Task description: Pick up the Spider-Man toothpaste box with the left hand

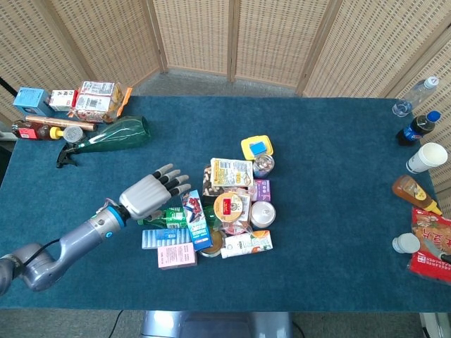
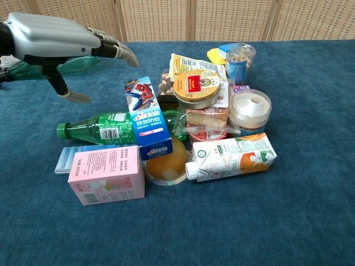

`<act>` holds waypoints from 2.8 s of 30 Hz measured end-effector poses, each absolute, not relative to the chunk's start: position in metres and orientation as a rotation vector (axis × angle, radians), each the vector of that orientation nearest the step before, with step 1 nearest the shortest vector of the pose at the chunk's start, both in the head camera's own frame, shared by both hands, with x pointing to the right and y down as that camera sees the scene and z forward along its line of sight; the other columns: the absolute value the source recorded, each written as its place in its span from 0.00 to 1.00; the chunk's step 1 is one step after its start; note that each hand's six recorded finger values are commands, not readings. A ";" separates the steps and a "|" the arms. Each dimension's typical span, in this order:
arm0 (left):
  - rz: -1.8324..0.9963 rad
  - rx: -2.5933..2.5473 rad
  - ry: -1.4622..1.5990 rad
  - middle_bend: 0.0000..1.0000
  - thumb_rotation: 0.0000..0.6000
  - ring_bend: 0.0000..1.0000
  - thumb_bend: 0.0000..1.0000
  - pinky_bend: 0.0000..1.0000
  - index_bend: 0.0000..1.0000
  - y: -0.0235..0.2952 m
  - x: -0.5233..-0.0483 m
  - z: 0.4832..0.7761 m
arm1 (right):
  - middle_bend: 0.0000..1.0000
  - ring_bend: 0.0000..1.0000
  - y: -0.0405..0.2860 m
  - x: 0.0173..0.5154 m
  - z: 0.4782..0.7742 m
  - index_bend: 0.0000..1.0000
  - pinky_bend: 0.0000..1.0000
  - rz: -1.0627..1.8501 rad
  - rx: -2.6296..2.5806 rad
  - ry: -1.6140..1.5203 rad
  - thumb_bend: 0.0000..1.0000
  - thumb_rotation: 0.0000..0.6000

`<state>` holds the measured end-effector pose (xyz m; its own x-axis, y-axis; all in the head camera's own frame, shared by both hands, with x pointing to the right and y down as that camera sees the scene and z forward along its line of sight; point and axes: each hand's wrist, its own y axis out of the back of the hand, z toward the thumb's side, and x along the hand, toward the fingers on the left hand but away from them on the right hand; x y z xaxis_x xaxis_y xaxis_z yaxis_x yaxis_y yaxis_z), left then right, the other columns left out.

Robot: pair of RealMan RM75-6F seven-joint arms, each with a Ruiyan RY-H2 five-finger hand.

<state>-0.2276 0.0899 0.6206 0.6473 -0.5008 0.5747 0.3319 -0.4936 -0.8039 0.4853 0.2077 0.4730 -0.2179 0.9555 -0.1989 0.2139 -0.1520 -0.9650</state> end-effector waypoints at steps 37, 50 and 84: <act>-0.919 -1.894 0.204 0.80 1.00 0.75 0.32 0.28 0.72 0.084 -0.178 0.641 | 0.08 0.00 0.215 0.494 0.466 0.00 0.00 1.419 -1.341 -1.497 0.11 0.89; -0.853 -1.986 0.674 0.77 1.00 0.73 0.31 0.26 0.68 0.037 -0.223 0.579 | 0.07 0.00 0.208 0.485 0.479 0.00 0.00 1.397 -1.391 -1.487 0.12 0.88; -0.522 -1.965 1.096 0.76 1.00 0.72 0.30 0.26 0.67 -0.006 -0.240 0.494 | 0.08 0.00 0.201 0.479 0.486 0.00 0.00 1.390 -1.406 -1.476 0.12 0.88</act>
<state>-0.2404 -0.0065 0.4943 0.5376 -0.8427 -0.0293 -0.5087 -0.2964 -0.8083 0.4795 0.2013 0.4858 -0.2030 0.9589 -0.1981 0.2553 -0.1435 -0.9562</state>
